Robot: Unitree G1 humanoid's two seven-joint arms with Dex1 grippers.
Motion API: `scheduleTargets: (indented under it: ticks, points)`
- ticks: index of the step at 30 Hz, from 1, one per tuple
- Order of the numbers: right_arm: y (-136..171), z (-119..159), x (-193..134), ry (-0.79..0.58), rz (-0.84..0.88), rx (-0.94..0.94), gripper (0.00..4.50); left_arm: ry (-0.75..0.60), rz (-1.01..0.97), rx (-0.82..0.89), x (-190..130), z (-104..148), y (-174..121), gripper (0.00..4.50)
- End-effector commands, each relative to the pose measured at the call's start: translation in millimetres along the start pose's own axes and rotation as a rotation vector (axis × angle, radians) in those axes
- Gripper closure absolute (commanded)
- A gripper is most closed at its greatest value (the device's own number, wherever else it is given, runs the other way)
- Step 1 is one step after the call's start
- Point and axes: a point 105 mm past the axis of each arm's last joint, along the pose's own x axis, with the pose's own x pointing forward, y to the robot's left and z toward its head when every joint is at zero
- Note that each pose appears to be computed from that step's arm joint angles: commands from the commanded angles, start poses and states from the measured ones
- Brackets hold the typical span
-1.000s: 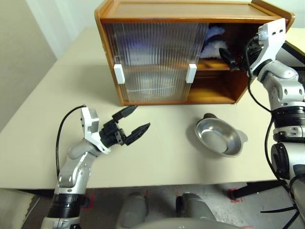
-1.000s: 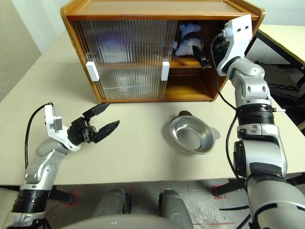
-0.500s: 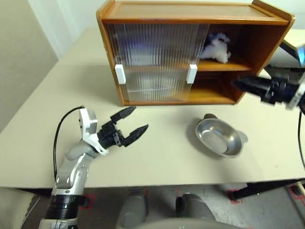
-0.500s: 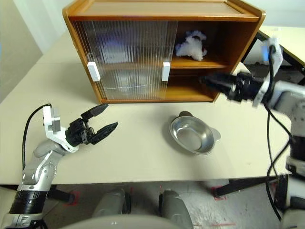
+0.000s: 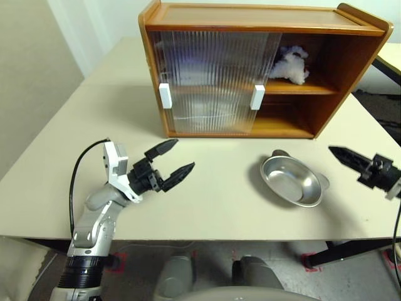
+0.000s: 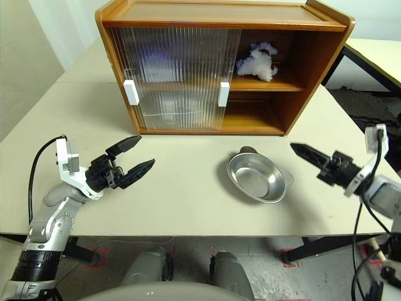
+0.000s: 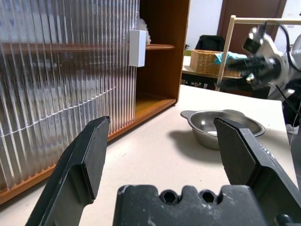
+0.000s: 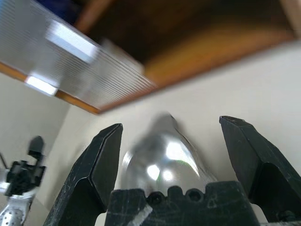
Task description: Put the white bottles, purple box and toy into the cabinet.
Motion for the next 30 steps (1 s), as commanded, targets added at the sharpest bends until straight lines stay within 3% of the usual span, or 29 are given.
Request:
scheduleTargets:
  ticks: [1,7,19,23,30]
  points:
    - [-11,-6,-10,-0.027,-0.038,0.04,0.03,0.003,-0.002,0.009,2,2,0,0.0]
    - [-23,-26,-19,-0.005,-0.085,0.08,0.03,0.003,-0.005,0.006,4,3,-2,0.0]
    - [-10,-47,8,0.067,-0.037,0.087,0.03,0.008,-0.013,0.016,6,6,4,0.0]
    - [-9,-49,9,0.074,-0.03,0.105,0.89,0.01,-0.011,0.018,5,6,5,0.0]
    - [-11,-44,6,0.051,-0.035,0.107,3.52,0.013,-0.011,0.013,3,4,3,0.0]
